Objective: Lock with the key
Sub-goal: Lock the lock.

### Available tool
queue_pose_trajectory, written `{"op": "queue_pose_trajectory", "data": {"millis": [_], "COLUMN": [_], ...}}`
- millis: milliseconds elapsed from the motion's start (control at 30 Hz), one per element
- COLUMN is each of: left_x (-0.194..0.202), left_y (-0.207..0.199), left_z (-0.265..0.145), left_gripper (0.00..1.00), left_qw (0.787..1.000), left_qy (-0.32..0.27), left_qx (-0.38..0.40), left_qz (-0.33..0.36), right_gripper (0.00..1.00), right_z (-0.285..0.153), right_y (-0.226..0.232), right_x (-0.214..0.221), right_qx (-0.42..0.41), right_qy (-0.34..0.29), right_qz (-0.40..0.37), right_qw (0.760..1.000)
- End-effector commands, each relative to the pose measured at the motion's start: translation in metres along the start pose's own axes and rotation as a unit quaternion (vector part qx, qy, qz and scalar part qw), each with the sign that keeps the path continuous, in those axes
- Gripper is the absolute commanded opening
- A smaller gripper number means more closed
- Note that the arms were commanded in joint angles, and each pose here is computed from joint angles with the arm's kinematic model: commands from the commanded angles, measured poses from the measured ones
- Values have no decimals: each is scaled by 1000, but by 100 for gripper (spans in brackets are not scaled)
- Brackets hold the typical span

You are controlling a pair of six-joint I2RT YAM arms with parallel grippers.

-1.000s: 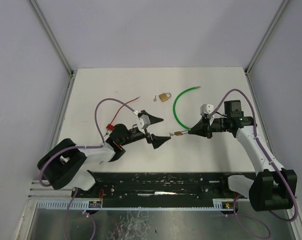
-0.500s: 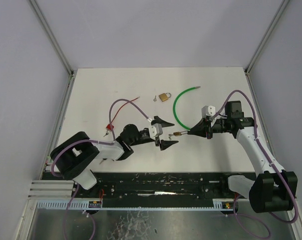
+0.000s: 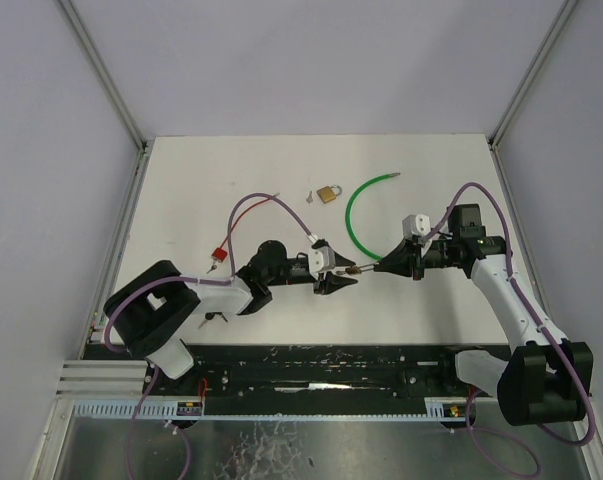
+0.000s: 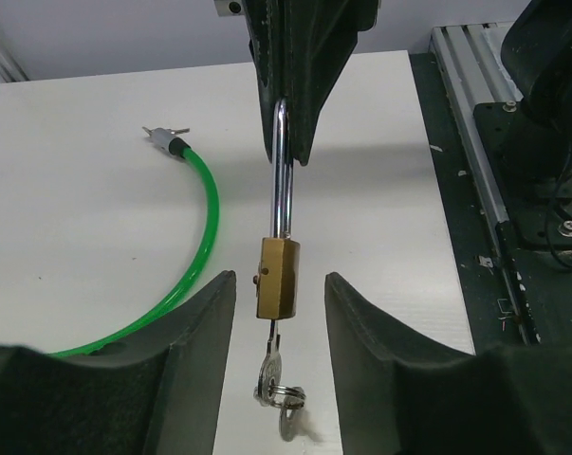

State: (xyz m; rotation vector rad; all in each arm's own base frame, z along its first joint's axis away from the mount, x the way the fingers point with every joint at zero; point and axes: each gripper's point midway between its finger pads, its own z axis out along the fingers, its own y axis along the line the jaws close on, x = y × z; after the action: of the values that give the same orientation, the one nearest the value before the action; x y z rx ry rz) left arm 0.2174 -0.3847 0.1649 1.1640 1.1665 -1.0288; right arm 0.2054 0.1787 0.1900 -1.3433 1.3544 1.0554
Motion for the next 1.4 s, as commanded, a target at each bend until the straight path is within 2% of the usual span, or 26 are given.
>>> {"op": "queue_pose_trajectory", "data": {"millis": [0, 333, 400, 567, 1000, 1233, 1367], "left_x": [-5, -8, -7, -6, -5, -11, -12], "left_y": [0, -2, -1, -2, -3, 10, 11], "left_z": [7, 7, 7, 8, 9, 0, -4], "left_gripper": [39, 31, 25, 1, 1, 1, 1], "left_qw": [1000, 1000, 1000, 1000, 999, 1000, 1000], "left_qy": [-3, -6, -6, -2, 3, -9, -15], "left_qx": [17, 23, 22, 27, 40, 13, 11], "left_qz": [13, 14, 14, 14, 9, -2, 2], "right_gripper": [0, 0, 0, 0, 0, 0, 0], "right_z": [3, 4, 4, 7, 21, 14, 10], "right_y": [6, 4, 4, 5, 13, 5, 2], "right_x": [-14, -9, -8, -4, 7, 10, 4], "right_qx": [-17, -17, -16, -21, -48, -26, -17], "right_qy": [-29, -26, -25, -24, -14, 28, 27], "right_qz": [-23, -18, -17, -17, 3, -18, -21], "right_qw": [999, 999, 999, 999, 999, 999, 999]}}
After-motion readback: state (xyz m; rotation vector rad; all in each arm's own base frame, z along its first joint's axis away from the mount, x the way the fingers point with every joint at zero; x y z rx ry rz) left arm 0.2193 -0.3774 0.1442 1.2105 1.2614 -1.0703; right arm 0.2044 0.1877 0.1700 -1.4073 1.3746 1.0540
